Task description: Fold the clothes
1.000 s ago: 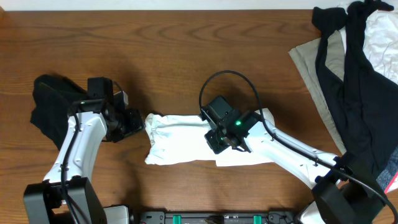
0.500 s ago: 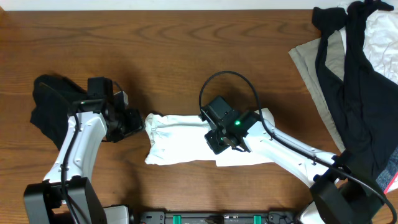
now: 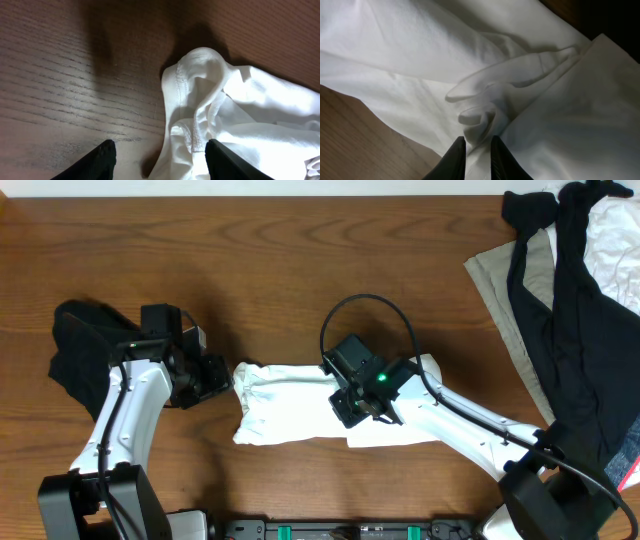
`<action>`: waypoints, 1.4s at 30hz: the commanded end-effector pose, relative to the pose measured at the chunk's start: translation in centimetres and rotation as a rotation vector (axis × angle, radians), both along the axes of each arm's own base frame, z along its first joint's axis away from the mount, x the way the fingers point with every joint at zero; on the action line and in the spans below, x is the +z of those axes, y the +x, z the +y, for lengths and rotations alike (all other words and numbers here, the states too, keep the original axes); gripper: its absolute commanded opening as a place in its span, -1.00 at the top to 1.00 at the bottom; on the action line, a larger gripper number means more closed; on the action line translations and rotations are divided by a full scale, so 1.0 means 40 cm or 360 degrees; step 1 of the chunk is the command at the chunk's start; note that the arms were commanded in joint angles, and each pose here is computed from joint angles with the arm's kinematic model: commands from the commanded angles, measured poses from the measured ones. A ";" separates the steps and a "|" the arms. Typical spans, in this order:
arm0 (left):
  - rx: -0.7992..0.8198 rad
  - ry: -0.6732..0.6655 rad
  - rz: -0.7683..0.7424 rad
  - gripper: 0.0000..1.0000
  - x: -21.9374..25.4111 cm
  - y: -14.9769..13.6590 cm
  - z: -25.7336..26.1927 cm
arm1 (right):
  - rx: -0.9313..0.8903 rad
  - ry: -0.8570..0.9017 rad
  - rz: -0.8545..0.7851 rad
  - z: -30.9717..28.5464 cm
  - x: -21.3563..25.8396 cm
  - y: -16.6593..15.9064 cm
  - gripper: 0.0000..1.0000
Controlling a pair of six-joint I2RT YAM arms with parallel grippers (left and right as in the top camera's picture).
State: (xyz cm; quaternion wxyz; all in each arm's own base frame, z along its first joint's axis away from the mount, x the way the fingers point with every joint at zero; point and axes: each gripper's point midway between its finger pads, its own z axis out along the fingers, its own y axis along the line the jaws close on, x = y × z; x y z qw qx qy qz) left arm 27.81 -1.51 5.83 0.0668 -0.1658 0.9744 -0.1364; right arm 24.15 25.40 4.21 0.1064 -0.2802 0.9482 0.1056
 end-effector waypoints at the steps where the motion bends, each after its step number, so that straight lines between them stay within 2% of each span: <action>1: -0.0010 -0.0016 0.0026 -0.19 -0.007 -0.012 -0.007 | -0.0007 -0.0042 0.0027 -0.012 -0.022 -0.014 0.68; 17: -0.0009 -0.0016 0.0027 -0.20 -0.007 -0.012 -0.007 | -0.0024 -0.0037 0.0028 -0.012 -0.022 -0.013 0.78; 21: -0.0009 -0.0016 0.0027 -0.19 -0.007 -0.012 -0.007 | -0.0024 -0.0027 0.0018 -0.008 -0.020 -0.009 0.98; 34: -0.0009 -0.0016 0.0026 -0.20 -0.007 -0.012 -0.007 | -0.0067 0.0111 -0.0192 0.020 0.085 0.061 0.98; 42: -0.0009 -0.0016 0.0026 -0.19 -0.007 -0.012 -0.007 | -0.0124 0.0088 -0.0199 -0.008 0.084 0.082 0.97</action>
